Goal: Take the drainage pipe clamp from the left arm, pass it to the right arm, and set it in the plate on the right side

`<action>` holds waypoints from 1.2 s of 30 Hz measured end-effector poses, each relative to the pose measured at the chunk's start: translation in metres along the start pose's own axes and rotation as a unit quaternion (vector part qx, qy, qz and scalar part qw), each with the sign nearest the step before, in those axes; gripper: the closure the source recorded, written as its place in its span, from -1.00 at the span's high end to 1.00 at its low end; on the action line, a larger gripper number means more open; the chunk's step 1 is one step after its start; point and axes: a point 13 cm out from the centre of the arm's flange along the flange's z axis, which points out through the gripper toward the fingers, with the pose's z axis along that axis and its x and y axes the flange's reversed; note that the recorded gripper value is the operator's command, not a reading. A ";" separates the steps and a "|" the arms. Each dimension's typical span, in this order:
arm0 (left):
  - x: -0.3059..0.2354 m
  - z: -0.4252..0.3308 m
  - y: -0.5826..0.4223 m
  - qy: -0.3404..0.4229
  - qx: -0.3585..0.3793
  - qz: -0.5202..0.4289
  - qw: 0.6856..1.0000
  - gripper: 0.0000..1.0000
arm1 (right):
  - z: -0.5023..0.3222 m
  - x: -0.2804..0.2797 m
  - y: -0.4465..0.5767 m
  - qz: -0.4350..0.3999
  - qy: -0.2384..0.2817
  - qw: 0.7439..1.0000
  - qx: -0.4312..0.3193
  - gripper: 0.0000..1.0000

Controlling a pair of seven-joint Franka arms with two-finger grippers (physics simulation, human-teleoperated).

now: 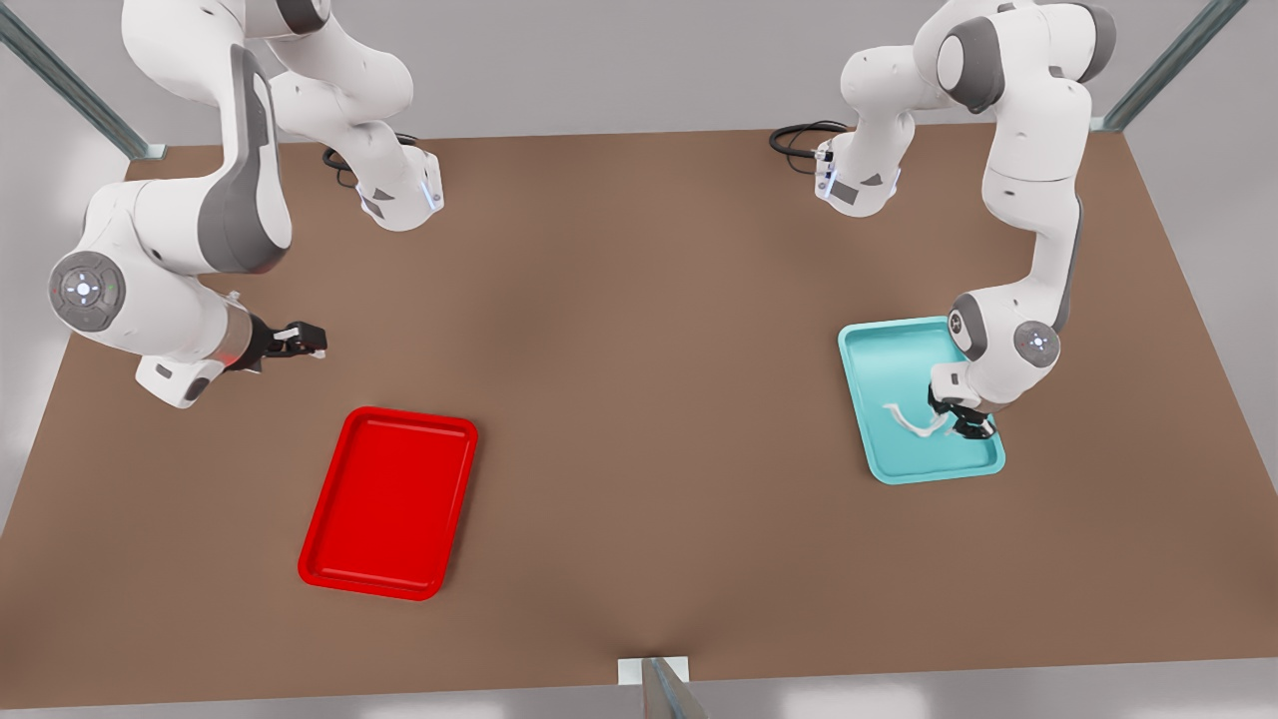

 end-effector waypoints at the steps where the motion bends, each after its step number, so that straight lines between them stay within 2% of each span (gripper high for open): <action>1: -0.001 0.000 0.000 0.000 0.000 0.004 1.000 -0.10 | 0.000 0.000 0.000 0.000 0.000 1.000 0.000 1.00; 9: -0.002 0.001 0.002 -0.001 -0.002 0.027 1.000 -0.09 | 0.001 0.000 0.000 -0.001 0.001 1.000 0.001 1.00; 14: 0.016 0.003 0.006 0.008 0.003 0.013 1.000 -0.09 | 0.002 -0.001 0.004 -0.005 0.002 1.000 0.003 1.00; 22: 0.029 0.016 -0.015 0.030 0.046 -0.004 0.998 -0.10 | 0.002 -0.001 0.004 -0.006 0.003 1.000 0.003 1.00; 24: 0.031 0.017 -0.018 0.033 0.051 -0.009 0.998 -0.19 | 0.003 -0.001 0.005 -0.006 0.004 1.000 0.003 1.00; 26: 0.031 0.016 -0.018 0.035 0.054 -0.013 0.998 -0.56 | 0.004 -0.001 0.005 -0.007 0.005 1.000 0.003 1.00; 32: 0.025 0.000 -0.010 0.035 0.056 -0.025 0.998 -0.57 | 0.005 -0.001 0.007 -0.009 0.005 1.000 0.004 1.00; 36: -0.017 -0.062 0.020 0.017 0.039 -0.029 0.999 -0.57 | 0.005 -0.001 0.007 -0.009 0.005 1.000 0.004 1.00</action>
